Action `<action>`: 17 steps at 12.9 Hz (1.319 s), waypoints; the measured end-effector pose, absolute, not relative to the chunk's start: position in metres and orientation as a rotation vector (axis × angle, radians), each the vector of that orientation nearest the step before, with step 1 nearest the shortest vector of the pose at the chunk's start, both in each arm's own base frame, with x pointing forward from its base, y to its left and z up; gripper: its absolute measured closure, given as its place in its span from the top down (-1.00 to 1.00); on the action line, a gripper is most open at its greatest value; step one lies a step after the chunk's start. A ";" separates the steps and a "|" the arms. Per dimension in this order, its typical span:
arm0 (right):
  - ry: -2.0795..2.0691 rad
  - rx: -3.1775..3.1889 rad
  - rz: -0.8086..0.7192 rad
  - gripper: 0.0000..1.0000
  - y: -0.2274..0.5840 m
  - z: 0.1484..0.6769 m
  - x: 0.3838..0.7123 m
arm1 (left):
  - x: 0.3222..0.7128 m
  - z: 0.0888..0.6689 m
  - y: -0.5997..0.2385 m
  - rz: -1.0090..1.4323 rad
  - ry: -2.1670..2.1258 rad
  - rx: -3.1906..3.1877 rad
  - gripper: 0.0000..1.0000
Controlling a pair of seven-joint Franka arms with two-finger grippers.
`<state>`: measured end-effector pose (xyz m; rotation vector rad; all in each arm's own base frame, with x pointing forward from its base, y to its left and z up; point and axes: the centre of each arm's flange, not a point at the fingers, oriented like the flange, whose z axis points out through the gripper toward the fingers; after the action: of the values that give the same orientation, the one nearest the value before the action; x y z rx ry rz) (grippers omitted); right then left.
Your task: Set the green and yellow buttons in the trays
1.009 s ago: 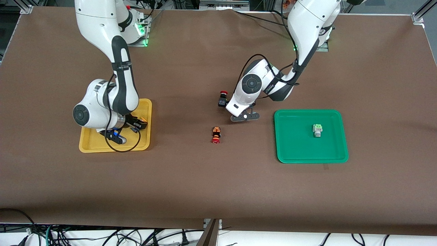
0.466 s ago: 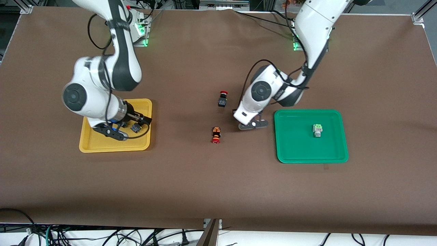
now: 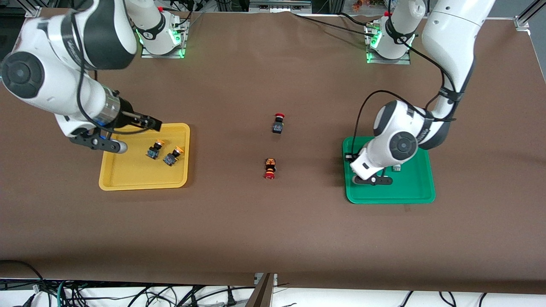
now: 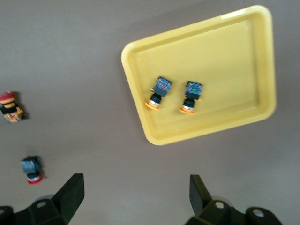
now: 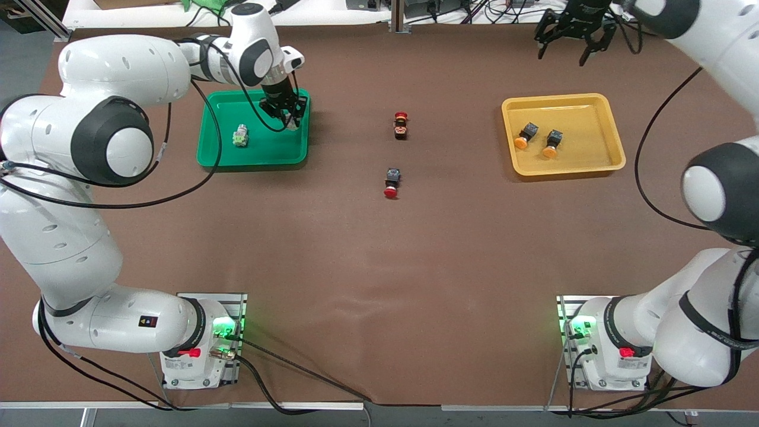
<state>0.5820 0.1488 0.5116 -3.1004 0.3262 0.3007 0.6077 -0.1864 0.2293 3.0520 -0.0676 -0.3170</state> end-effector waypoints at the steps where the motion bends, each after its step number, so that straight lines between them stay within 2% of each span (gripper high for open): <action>1: 0.292 -3.112 0.295 0.99 0.139 0.526 0.576 | 0.608 0.226 -0.175 -0.326 -0.100 3.046 -0.32; 5: 0.175 -3.062 0.245 0.99 0.078 0.593 0.545 | 0.602 0.213 -0.156 -0.364 -0.179 3.064 -0.32; 10: 0.117 -3.066 0.234 0.99 0.035 0.595 0.532 | 0.622 0.232 -0.122 -0.272 -0.139 3.094 0.57; 12: 0.095 -3.088 0.218 1.00 0.041 0.594 0.533 | 0.645 0.281 -0.115 -0.118 -0.114 3.098 0.96; 15: 0.059 -3.141 0.186 1.00 0.049 0.596 0.534 | 0.666 0.396 -0.099 0.181 -0.070 3.100 1.00; 17: 0.041 -3.151 0.171 0.99 0.055 0.598 0.535 | 0.653 0.469 -0.076 0.235 -0.013 3.127 1.00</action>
<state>0.5347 0.0545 0.5977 -3.1515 0.0409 0.1705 0.6533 -0.0758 0.4686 3.1274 -0.0130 0.2346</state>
